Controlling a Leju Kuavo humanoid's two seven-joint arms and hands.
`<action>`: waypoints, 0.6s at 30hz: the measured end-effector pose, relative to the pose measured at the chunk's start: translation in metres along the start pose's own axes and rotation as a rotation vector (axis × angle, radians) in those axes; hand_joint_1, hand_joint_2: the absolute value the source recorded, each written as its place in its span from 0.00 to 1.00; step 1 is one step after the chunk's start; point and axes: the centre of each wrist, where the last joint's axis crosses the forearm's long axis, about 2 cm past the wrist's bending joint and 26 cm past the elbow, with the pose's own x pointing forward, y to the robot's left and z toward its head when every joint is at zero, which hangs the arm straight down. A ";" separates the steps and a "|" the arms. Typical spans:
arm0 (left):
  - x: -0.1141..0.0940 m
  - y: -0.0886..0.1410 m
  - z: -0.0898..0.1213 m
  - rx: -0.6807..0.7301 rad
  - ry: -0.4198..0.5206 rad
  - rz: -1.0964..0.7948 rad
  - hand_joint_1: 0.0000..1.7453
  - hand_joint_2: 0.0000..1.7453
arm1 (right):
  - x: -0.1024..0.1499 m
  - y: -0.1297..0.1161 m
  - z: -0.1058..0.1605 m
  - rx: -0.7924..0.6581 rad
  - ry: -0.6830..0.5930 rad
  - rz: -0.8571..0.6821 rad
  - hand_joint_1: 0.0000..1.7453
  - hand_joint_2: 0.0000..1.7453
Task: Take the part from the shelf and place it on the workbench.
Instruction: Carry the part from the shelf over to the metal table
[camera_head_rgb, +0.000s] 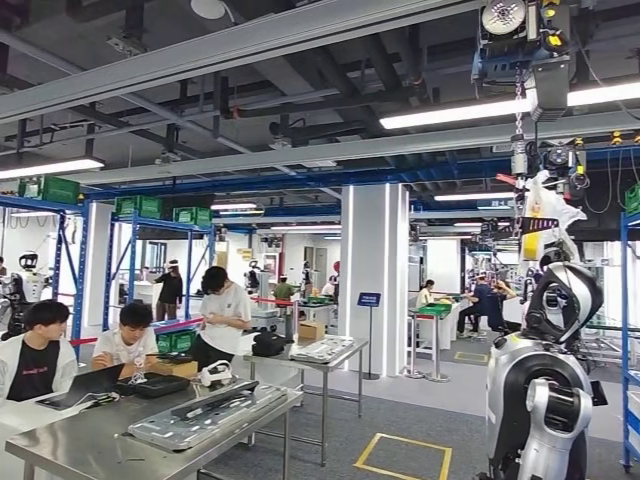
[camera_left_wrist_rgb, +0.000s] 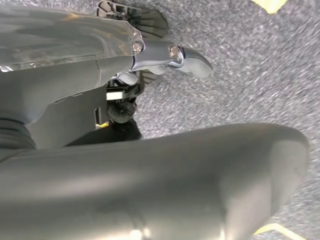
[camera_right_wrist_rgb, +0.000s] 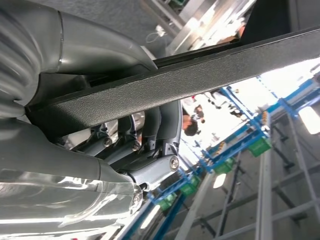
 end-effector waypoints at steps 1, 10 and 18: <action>0.000 -0.001 0.000 -0.001 -0.001 0.001 0.00 1.00 | 0.000 0.000 0.000 0.000 0.000 0.000 1.00 1.00; 0.001 -0.001 0.000 -0.003 -0.003 0.002 0.00 1.00 | 0.001 0.001 -0.002 -0.002 -0.003 -0.004 1.00 1.00; 0.002 -0.001 -0.001 -0.002 -0.006 0.003 0.00 1.00 | 0.001 0.001 -0.002 -0.001 -0.003 -0.004 1.00 1.00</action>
